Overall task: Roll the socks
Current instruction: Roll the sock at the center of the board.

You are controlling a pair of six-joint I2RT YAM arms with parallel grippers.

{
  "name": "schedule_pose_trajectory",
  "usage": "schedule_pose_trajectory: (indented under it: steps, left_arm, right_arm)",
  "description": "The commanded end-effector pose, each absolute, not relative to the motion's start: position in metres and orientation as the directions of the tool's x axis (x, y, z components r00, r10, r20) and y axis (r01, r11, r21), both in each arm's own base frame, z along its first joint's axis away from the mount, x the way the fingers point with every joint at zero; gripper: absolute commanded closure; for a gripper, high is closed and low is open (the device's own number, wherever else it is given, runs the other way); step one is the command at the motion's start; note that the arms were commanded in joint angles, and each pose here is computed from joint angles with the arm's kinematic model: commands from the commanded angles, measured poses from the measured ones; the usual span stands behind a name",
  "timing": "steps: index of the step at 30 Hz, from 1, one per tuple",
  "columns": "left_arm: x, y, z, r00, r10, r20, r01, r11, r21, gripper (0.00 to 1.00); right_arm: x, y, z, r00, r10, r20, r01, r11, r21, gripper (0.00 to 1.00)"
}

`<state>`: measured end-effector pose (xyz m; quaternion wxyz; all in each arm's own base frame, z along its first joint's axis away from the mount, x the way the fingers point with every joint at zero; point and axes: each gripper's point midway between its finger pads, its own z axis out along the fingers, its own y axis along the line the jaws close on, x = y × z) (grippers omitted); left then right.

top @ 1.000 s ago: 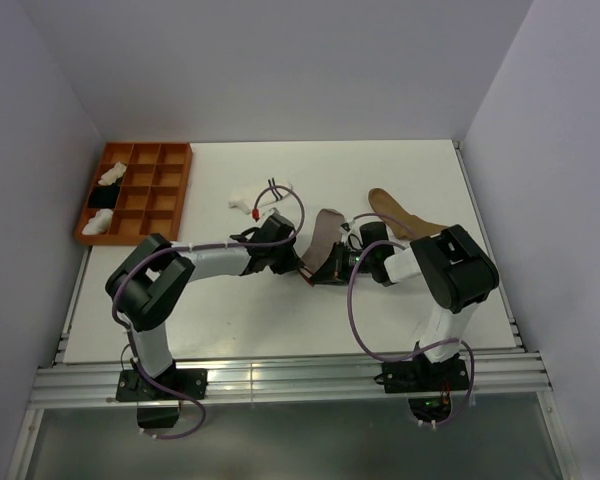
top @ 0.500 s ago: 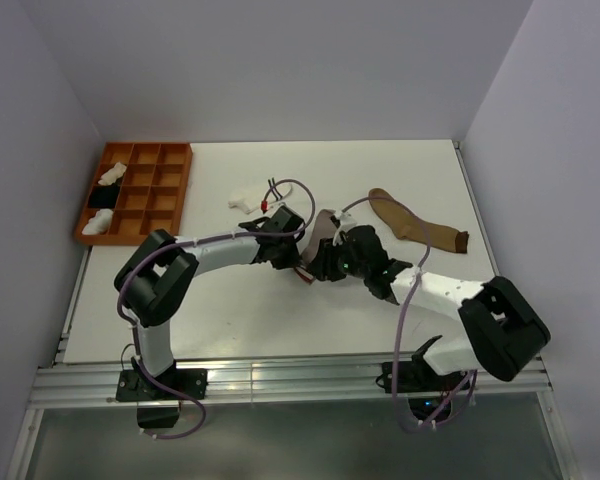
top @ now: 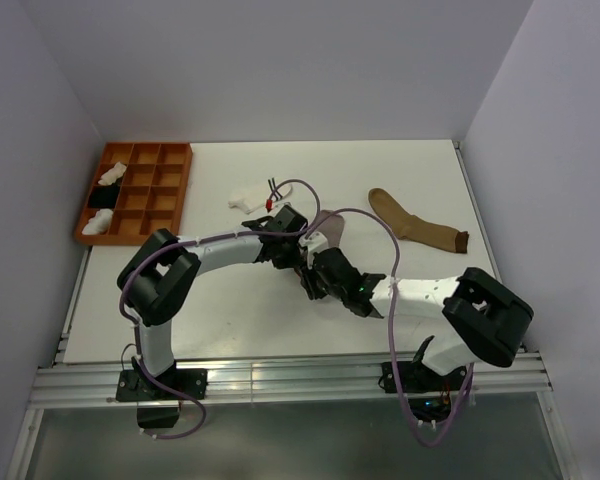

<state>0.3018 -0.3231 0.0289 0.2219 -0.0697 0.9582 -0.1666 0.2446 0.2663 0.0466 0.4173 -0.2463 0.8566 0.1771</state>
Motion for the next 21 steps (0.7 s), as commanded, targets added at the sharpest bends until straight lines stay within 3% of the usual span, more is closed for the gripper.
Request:
schedule_pose_trajectory:
  steps: [1, 15, 18, 21]
  left_arm:
    - [0.298, -0.324, 0.024, -0.903, -0.162, -0.397, -0.031, 0.948, -0.316, 1.00]
    - [0.295, -0.324, 0.019, -0.910, -0.152, -0.385, -0.025, 0.949, -0.315, 1.00]
    - [0.295, -0.324, 0.021, -0.909, -0.154, -0.388, -0.024, 0.947, -0.319, 1.00]
    - [0.295, -0.323, 0.022, -0.906, -0.159, -0.393, -0.028, 0.947, -0.320, 0.97]
  right_arm:
    - [0.262, 0.279, 0.063, -0.444, -0.306, -0.842, -0.577, 0.817, 0.008, 0.56]
    - [0.261, 0.275, 0.031, -0.494, -0.385, -0.780, -0.546, 0.835, -0.066, 0.57]
    - [0.258, 0.269, 0.022, -0.527, -0.382, -0.759, -0.523, 0.850, -0.065, 0.61]
    - [0.256, 0.263, 0.014, -0.556, -0.391, -0.733, -0.502, 0.861, -0.079, 0.77]
